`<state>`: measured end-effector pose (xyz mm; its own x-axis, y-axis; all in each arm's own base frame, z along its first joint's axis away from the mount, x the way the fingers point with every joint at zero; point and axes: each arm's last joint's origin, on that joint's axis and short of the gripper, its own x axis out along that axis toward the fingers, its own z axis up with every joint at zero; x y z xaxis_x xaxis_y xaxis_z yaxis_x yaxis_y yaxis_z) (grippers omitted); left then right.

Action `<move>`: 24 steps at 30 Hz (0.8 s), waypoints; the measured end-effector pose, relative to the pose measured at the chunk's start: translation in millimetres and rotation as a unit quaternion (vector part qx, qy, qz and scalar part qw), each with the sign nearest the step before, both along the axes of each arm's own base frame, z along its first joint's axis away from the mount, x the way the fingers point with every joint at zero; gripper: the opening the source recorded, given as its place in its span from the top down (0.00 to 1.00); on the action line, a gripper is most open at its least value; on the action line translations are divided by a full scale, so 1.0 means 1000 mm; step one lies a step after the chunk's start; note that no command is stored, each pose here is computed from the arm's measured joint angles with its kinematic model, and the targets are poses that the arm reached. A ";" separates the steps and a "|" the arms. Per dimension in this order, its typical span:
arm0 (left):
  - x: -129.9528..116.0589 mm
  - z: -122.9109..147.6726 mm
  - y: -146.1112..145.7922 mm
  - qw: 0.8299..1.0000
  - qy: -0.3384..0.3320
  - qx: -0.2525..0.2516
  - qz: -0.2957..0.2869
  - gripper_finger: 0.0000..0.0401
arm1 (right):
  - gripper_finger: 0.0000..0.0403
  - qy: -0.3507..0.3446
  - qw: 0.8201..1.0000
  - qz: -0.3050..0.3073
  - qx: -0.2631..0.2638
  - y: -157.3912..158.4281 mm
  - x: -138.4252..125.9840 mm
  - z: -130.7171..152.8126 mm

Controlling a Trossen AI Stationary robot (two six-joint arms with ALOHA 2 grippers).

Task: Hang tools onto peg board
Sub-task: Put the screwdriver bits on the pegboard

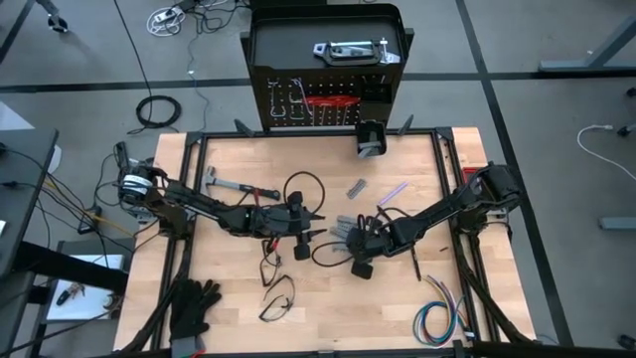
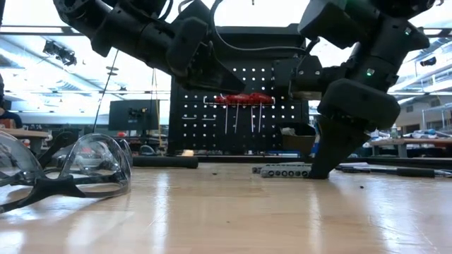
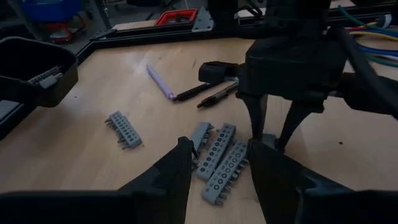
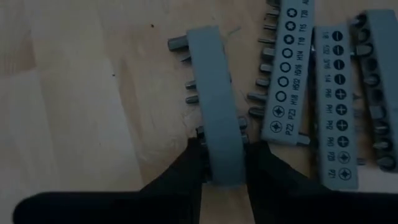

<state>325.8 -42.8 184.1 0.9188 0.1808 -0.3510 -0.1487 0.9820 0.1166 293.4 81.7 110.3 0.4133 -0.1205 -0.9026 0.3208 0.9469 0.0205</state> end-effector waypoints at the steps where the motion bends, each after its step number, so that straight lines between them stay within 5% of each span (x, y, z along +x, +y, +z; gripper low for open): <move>1: 0.000 0.000 0.000 1.000 0.001 0.000 0.000 0.61 | 0.76 0.000 1.000 0.004 0.000 0.000 0.000 0.000; 15: -0.001 -0.002 0.000 1.000 0.008 0.001 0.001 0.61 | 0.76 -0.028 0.999 0.007 -0.039 -0.008 -0.011 0.064; 24: -0.001 -0.002 0.001 1.000 0.007 -0.017 0.021 0.61 | 0.76 -0.059 0.975 -0.124 -0.172 -0.062 -0.040 0.115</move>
